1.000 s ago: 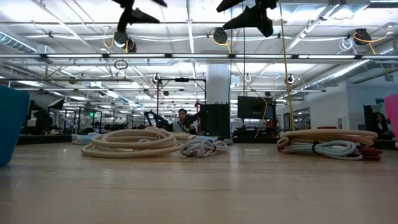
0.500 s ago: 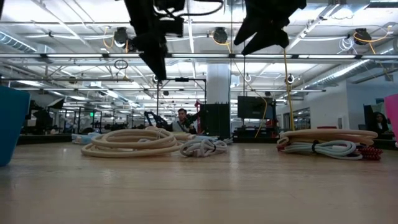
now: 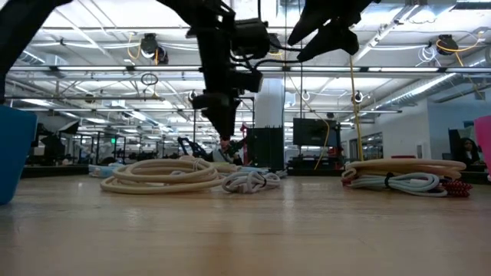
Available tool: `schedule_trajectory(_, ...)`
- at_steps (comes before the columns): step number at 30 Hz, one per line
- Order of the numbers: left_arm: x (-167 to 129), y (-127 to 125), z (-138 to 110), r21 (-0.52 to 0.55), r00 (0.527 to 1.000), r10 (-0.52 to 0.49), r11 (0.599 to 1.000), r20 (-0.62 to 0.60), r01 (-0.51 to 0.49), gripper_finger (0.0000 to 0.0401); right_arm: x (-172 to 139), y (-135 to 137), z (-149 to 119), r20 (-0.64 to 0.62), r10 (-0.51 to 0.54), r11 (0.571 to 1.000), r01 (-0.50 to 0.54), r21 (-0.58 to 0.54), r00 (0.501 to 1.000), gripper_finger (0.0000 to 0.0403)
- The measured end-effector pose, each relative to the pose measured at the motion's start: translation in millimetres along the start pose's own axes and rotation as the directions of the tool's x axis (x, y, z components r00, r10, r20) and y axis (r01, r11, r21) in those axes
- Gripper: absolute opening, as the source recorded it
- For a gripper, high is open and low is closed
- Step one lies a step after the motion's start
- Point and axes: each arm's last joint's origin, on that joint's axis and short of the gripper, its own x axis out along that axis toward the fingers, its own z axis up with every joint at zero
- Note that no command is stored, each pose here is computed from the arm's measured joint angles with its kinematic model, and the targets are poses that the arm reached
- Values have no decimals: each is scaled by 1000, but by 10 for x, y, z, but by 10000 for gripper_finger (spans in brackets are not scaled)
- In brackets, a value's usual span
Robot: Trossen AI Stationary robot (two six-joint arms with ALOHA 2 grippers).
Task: Pick & Place USB Port
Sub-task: Put the right blue HDMI cable into the blue bin
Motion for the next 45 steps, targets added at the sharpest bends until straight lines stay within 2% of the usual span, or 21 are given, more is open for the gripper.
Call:
schedule_trajectory(4, 238, 156, -74, -89, 992, -115, 990, -43, 111, 184, -17, 41, -28, -4, 13, 1000, -13, 6, 1000, 199)
schedule_trajectory(7, 308, 218, -133, -133, 975, -213, 970, -56, 204, 184, -27, 64, -44, -7, 22, 1000, -22, 1, 1000, 199)
schedule_trajectory(11, 390, 204, -203, -111, 954, -289, 954, -78, 280, 184, -27, 64, -45, -8, 23, 1000, -22, 7, 1000, 199)
schedule_trajectory(21, 355, 59, -12, -37, 964, -265, 964, -1, 265, 184, -27, 85, -8, 27, 45, 999, -45, 3, 999, 199)
schedule_trajectory(29, 624, -98, 12, -69, 947, -312, 949, -81, 307, 184, -27, 88, -5, 31, 48, 999, -48, 2, 998, 199)
schedule_trajectory(35, 698, -169, 44, -80, 948, -300, 953, -108, 292, 184, -45, 132, -30, 29, 67, 998, -67, 7, 997, 199)
schedule_trajectory(39, 639, -164, 35, -97, 949, -295, 953, -108, 285, 184, -55, 154, -42, 29, 75, 997, -75, 10, 997, 199)
schedule_trajectory(45, 365, -75, 48, -132, 966, -254, 960, -37, 247, 184, -54, 149, -47, 25, 70, 997, -70, 18, 997, 199)
